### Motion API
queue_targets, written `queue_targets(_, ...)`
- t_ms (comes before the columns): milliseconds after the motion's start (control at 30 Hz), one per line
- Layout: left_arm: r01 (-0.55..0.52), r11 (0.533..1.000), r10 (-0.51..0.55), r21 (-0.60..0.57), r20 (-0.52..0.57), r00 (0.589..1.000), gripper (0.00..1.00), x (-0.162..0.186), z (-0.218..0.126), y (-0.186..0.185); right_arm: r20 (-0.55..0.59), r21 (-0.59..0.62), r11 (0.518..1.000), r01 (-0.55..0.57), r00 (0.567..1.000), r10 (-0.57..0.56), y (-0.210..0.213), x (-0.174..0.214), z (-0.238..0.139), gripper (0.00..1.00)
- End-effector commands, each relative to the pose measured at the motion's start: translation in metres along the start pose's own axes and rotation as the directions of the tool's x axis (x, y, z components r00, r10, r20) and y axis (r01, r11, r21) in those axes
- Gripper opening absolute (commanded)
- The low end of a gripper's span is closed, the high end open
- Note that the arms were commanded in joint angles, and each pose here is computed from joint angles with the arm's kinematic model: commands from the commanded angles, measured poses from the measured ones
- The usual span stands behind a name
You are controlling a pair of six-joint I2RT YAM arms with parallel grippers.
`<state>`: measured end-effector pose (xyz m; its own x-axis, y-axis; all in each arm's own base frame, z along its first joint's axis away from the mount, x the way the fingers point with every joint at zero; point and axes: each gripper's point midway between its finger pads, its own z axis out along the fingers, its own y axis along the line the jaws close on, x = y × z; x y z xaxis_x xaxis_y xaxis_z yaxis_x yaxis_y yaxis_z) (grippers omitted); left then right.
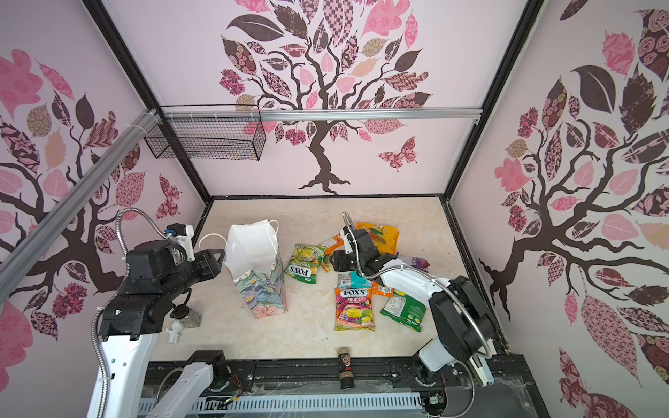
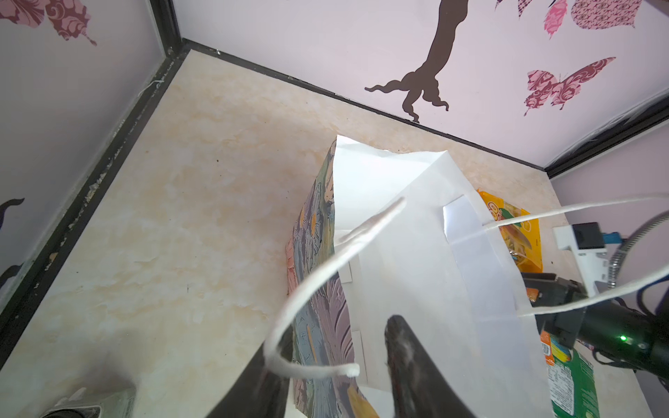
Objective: Place the snacks into the paper bag
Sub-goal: 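Hold the bag handle with the left gripper while the right lowers to FOX'S packet, then close the right gripper on the green-yellow FOX'S candy packet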
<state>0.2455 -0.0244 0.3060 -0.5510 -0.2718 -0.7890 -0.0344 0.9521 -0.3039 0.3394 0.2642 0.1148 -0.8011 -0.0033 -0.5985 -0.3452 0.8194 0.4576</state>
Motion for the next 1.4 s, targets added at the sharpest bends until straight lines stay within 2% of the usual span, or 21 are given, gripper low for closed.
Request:
queue_targets(0,-0.020,1.000,0.019,0.023,0.033,0.999,0.40,-0.010,-0.007,-0.006,0.020,-0.140,0.990,0.028,0.999,-0.025,0.031,-0.018,0.003,0.54)
queue_targets(567,-0.024,0.999,0.024,0.026,0.022,0.999,0.14,-0.008,-0.001,-0.006,-0.109,-0.219,0.975,-0.025,0.994,0.001,0.033,0.008,0.048,0.53)
queue_targets(900,-0.025,0.999,0.025,0.031,0.022,0.999,0.12,-0.008,-0.002,-0.007,-0.168,-0.201,0.978,-0.060,0.985,0.026,0.034,0.019,0.074,0.53)
queue_targets(1367,-0.024,0.999,0.023,0.030,0.016,1.000,0.11,-0.007,0.003,-0.006,-0.181,-0.204,0.975,-0.090,0.982,0.052,0.034,0.021,0.094,0.48)
